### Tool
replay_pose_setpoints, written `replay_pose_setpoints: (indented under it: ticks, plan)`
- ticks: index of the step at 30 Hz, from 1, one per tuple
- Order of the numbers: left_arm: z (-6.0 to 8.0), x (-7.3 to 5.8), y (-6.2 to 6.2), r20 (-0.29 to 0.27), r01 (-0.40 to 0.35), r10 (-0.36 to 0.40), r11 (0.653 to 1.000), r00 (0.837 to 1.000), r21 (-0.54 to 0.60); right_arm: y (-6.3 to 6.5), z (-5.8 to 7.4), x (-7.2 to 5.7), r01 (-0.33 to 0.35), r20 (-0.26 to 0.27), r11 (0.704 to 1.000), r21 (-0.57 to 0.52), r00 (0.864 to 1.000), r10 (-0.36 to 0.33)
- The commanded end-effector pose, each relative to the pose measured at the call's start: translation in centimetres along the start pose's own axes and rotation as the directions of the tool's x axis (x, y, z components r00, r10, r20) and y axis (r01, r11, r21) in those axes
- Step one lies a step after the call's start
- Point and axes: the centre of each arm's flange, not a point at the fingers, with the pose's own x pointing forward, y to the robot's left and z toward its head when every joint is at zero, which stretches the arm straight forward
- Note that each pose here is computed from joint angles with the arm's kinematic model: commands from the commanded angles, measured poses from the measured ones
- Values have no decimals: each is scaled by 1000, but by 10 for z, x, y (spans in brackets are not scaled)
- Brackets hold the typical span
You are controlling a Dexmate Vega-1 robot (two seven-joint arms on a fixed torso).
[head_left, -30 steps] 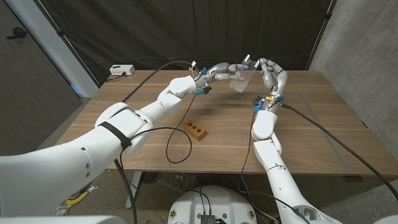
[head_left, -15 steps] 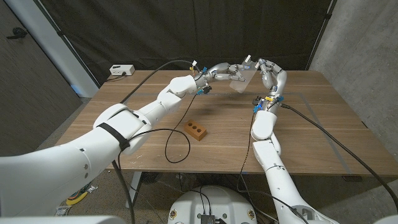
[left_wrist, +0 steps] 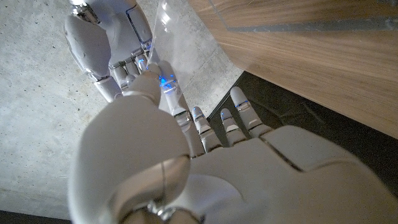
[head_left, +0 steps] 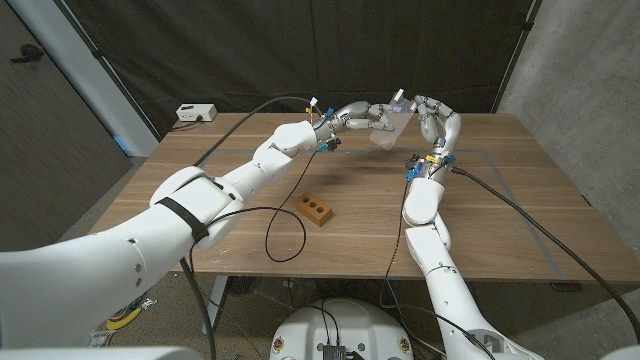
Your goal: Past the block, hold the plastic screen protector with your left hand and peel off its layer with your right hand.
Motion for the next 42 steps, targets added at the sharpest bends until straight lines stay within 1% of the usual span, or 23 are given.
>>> replay_pose_setpoints:
  ticks: [1,5,6,7,8,9,10,11,14,15,16,17,18,19,21,26,30,33,35,38,42]
  plan:
    - [-1,1,3,1,-1,1,1000,1000,-23,2,-1,-1,32,16,999,8,999,-33]
    - [-2,1,4,-2,-5,5,999,1000,-36,2,0,1,11,4,1000,-27,1000,-10]
    - [-3,1,4,-3,-5,5,999,1000,-43,2,1,1,-4,0,999,-43,1000,4]
    - [-3,1,4,-5,-7,7,999,1000,-45,3,2,3,-41,-5,996,-79,999,40]
    - [-3,1,4,-5,-6,5,999,1000,-49,3,3,4,-63,-8,993,-103,998,62]
    - [-3,1,4,-5,-5,5,999,1000,-50,3,3,4,-64,-9,993,-104,998,63]
    - [-4,1,4,-7,-2,1,998,1000,-63,5,4,5,-89,-3,986,-139,996,89]
    - [-4,2,4,-8,0,0,998,1000,-65,5,5,6,-93,9,981,-169,995,96]
    - [-4,2,5,-9,-2,1,997,1000,-72,9,8,5,-78,43,968,-238,995,91]
    - [-4,2,5,-10,-1,0,997,1000,-80,10,8,4,-60,59,967,-249,995,77]
    - [-5,2,5,-13,1,-2,996,1000,-85,11,8,4,-60,74,961,-269,994,82]
    - [-5,2,5,-13,1,-2,996,1000,-86,11,8,3,-59,76,961,-270,994,82]
    - [-6,2,5,-16,1,-2,996,1000,-92,12,9,2,-36,116,952,-304,990,74]
    - [-6,2,6,-18,3,-5,995,1000,-100,14,9,1,-10,138,947,-320,989,57]
    - [-7,2,6,-22,7,-9,993,1000,-120,16,9,-1,34,187,932,-360,982,36]
    - [-7,2,6,-24,13,-17,991,1000,-134,20,9,-5,88,258,894,-440,966,32]
    - [-8,3,6,-31,20,-24,990,999,-142,23,10,-7,113,300,863,-491,953,45]
    - [-10,3,7,-44,15,-22,989,999,-150,26,9,-8,123,315,846,-518,948,54]
    - [-11,3,8,-49,15,-23,988,999,-155,28,9,-10,129,332,831,-541,941,70]
    - [-11,3,8,-49,16,-24,987,998,-161,33,8,-13,145,361,791,-595,927,101]
    - [-11,2,8,-44,19,-27,985,999,-173,38,6,-17,161,385,741,-652,912,140]
